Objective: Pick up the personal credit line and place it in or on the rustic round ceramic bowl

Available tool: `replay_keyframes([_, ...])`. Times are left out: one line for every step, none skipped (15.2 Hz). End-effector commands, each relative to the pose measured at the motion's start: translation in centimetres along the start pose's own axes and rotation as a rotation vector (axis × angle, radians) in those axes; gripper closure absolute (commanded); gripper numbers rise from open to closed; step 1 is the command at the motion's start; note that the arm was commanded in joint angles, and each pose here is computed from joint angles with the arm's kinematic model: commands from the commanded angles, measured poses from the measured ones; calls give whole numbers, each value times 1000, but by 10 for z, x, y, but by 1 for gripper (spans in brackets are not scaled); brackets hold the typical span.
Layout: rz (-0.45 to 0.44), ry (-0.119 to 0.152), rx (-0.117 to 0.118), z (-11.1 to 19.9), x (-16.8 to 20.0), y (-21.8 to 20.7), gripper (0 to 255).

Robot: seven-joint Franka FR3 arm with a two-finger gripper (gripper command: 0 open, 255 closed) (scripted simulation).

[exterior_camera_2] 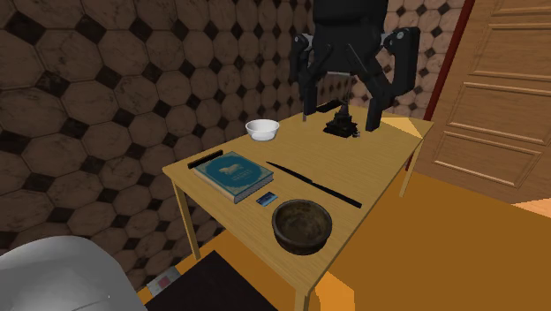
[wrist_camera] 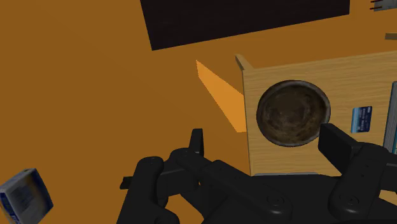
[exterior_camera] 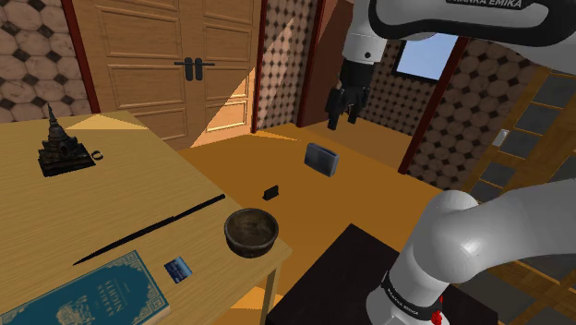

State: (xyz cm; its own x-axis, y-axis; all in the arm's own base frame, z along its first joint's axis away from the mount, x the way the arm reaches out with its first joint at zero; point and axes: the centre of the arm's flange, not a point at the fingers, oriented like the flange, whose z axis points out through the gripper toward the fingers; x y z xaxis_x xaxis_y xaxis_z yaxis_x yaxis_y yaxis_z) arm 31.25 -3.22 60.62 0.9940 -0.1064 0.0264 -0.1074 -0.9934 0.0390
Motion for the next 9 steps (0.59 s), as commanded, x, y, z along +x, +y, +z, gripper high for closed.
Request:
replay_keyframes([0,0,0,0,0,0,0])
replay_keyframes([-2,-13,0,8,9,-8,0])
replay_keyframes([-4,-25,1,16,18,-16,0])
replay_keyframes([-6,-38,1,24,26,-24,0])
replay_keyframes([-8,-50,1,32,35,-32,0])
replay_keyframes([-11,-63,2,40,43,-40,0])
replay_keyframes([-13,-75,2,49,51,-49,0])
replay_keyframes([-15,-88,2,57,60,-57,0])
replay_keyframes([-17,-100,3,65,68,-65,0])
